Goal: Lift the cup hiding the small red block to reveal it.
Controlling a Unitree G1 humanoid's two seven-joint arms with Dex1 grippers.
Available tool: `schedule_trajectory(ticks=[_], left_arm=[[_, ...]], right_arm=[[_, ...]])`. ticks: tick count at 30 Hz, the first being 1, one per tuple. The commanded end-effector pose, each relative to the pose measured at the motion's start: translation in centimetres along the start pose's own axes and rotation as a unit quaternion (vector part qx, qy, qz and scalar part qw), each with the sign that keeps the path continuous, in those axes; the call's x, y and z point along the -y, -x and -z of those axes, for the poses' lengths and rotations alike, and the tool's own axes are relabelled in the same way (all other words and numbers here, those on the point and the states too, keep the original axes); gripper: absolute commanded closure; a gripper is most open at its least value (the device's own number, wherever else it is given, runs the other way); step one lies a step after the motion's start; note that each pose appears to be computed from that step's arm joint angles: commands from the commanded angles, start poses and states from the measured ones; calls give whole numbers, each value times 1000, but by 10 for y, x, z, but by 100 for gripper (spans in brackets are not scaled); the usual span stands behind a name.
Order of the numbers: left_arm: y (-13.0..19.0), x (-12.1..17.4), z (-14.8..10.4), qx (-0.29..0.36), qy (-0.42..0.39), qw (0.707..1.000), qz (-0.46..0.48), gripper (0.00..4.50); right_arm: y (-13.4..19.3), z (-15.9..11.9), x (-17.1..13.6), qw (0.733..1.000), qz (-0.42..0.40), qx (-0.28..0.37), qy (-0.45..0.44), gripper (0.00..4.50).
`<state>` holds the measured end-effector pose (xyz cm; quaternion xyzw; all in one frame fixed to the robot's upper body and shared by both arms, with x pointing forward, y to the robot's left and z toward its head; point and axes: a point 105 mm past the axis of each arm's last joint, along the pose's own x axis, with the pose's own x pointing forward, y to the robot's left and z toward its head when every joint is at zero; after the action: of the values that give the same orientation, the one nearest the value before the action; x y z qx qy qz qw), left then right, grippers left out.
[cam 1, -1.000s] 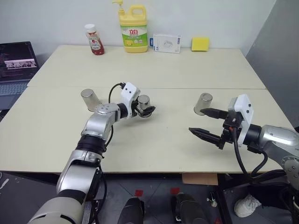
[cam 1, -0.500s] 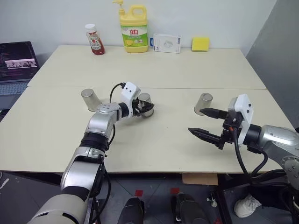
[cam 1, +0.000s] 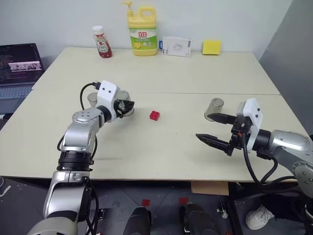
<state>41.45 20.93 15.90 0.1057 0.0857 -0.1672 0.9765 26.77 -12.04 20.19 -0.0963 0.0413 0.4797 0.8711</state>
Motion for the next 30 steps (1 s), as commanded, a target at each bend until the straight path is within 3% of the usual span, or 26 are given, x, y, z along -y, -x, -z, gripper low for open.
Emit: schedule_trajectory(ticks=[1,8,10,16,24,27,30], left_arm=[[-6,-7,-9,20,1,1000,-16,178],[-11,-21,8,4,24,998,-50,178],[-12,-17,7,9,46,998,-42,107],[-7,-14,-7,25,41,998,-34,3],[26,-27,-58,88,-54,992,-75,3],[40,-22,-68,96,-65,991,-64,3],[66,-11,-62,70,-113,991,-25,3]], right_arm=[[0,-10,1,1000,-6,9,23,0],[3,-9,1,1000,-6,3,25,0],[3,-9,1,1000,-5,2,25,0],[4,-9,1,1000,-4,3,23,0],[3,-11,2,1000,-1,9,20,0],[2,-13,4,1000,4,16,24,0],[4,-16,13,999,27,27,30,0]])
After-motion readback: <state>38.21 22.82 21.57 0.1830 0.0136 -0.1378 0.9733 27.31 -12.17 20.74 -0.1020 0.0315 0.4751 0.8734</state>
